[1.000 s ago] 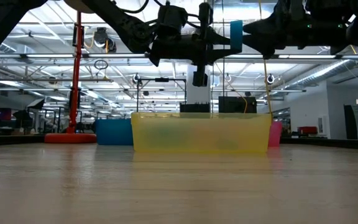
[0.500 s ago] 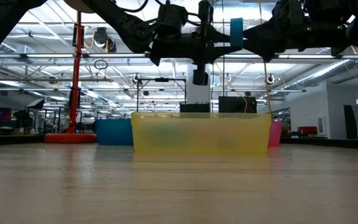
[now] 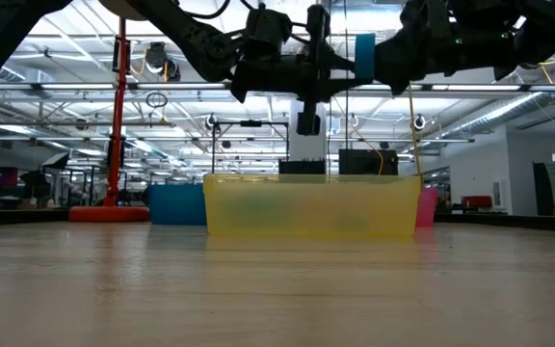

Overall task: Pick and place Stapler, Stapler remover, tape
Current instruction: Put the blue tape into the red bin

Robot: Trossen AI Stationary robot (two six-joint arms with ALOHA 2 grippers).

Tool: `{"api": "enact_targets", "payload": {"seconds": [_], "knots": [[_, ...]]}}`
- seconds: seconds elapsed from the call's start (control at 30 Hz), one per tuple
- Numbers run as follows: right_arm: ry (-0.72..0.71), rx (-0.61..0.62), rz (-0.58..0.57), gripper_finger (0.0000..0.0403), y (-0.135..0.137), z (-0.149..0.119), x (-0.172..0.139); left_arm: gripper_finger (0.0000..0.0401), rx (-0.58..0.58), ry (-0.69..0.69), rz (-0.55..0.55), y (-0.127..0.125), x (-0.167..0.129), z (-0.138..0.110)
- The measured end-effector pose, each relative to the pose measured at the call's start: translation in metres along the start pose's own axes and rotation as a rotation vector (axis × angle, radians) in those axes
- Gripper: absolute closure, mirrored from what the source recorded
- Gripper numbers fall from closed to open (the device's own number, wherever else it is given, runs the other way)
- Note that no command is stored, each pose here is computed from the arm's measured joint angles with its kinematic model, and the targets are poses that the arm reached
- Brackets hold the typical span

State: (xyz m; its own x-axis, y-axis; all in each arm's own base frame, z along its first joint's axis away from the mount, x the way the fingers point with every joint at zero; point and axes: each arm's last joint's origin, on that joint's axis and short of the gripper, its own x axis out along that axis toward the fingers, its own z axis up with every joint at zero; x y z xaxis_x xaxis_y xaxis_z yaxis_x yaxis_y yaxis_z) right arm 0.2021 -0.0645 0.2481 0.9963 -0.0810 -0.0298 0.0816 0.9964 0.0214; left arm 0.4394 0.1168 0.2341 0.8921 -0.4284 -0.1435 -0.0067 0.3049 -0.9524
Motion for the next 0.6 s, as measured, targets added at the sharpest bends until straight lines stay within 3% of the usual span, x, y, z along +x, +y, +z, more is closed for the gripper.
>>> {"api": "enact_targets", "payload": {"seconds": [0.2,0.43,0.6], "knots": [[0.053,0.014,-0.008,0.0371,0.001,-0.003,-0.004,0.0298,0.064,0.022,0.021,0.008,-0.011,0.008],[0.053,0.015,-0.092,0.0368,-0.003,-0.002,-0.006,0.0268,0.115,0.139,-0.041,0.016,-0.029,0.020],[0.057,0.005,-0.211,0.0369,-0.014,-0.002,-0.009,0.0267,0.059,0.190,0.038,0.026,-0.035,0.016]]}}
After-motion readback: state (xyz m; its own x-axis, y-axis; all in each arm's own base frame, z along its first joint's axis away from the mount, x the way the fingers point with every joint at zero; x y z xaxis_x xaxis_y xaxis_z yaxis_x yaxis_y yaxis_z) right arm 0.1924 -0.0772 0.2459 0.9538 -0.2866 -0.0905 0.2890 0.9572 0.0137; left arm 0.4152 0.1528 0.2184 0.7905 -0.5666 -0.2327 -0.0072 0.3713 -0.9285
